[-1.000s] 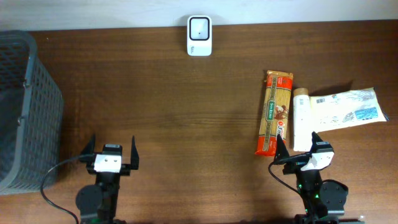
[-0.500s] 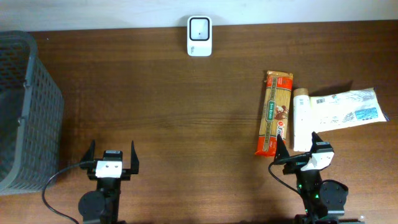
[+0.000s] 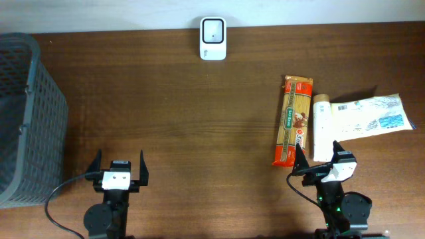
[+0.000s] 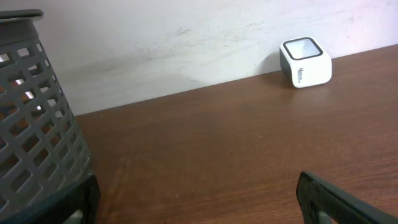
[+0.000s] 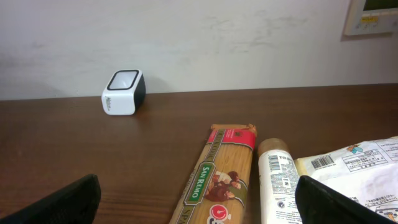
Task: Scan the item barcode
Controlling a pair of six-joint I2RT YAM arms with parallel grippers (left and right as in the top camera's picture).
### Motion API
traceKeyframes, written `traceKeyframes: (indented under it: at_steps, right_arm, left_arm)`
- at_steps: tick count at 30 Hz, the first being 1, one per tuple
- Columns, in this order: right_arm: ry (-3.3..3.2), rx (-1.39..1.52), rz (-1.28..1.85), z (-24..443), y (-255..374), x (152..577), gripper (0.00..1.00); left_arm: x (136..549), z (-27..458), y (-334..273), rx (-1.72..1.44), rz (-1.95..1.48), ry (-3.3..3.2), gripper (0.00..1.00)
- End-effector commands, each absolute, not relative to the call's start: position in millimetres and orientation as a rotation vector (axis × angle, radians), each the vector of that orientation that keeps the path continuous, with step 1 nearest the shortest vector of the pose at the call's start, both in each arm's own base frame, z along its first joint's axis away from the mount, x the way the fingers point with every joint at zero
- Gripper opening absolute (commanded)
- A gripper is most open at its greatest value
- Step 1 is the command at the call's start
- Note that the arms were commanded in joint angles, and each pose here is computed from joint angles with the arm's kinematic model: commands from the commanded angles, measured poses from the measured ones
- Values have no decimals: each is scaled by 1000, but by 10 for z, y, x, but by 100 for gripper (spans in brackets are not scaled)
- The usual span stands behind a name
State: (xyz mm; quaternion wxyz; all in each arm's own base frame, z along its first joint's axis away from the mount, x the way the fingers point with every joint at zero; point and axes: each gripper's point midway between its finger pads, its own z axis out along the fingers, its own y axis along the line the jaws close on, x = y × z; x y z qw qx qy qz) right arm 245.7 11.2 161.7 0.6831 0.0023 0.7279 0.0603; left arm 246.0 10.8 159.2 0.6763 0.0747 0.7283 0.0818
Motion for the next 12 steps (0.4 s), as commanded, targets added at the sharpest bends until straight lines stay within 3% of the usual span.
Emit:
traceKeyframes:
  at_steps: [1, 12]
  right_arm:
    - [1638, 12, 146, 1589, 122, 2455, 99]
    - [1638, 12, 146, 1589, 122, 2455, 99]
  left_arm:
    - [2456, 1579, 124, 170, 201, 1639, 99]
    - [2456, 1578, 129, 168, 203, 1639, 99]
